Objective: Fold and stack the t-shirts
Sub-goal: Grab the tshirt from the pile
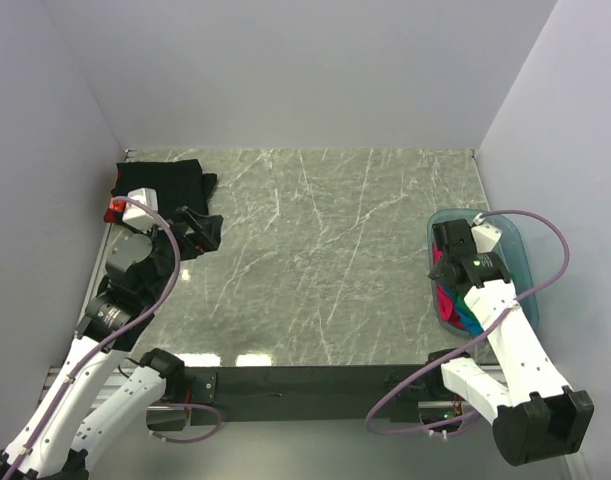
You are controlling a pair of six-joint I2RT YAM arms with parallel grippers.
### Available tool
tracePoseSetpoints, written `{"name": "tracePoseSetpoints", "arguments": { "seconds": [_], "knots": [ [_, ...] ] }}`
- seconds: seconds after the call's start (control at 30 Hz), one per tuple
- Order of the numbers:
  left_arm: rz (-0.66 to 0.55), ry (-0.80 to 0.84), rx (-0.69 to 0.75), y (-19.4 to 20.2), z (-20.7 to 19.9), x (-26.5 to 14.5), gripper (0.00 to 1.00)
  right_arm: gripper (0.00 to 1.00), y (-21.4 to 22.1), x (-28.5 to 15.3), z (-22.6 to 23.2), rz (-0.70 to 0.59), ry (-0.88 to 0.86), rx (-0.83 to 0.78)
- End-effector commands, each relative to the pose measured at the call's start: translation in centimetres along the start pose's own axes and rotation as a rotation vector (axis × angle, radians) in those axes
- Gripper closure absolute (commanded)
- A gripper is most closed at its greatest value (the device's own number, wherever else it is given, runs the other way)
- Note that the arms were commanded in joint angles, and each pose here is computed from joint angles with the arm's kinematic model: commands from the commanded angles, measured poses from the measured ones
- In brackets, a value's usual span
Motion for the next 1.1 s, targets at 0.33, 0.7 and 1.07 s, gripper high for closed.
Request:
{"name": "tracePoseSetpoints", "arguments": {
  "seconds": [0.33, 0.7, 1.07],
  "knots": [
    [-0.02, 0.059, -0.021, -0.3, -0.7, -0.3, 0.01, 1.0, -4.1, -3.5, -1.9, -0.142, 0.045, 0.073],
    [-0.01, 0.061, -0.02, -0.3, -0.8, -0.2, 0.01, 1.0, -11.5, -9.9, -6.3, -0.488, 0.301, 0.133],
    [0.003, 0.013, -0.008, 0.0, -0.5, 0.7, 0.01, 1.0, -18.6, -17.9, -3.6, -0.807, -0.118, 0.286]
  ]
}}
Point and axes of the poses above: each gripper's point midway between its finger pads, its own x axis out along the fingers, its own z axis along the line the jaws close on, y = z × x, the point moved 8 cm from there along -x, back along the fingers, and after that the axes turned 10 degrees about -x, right-handed, at the moved point
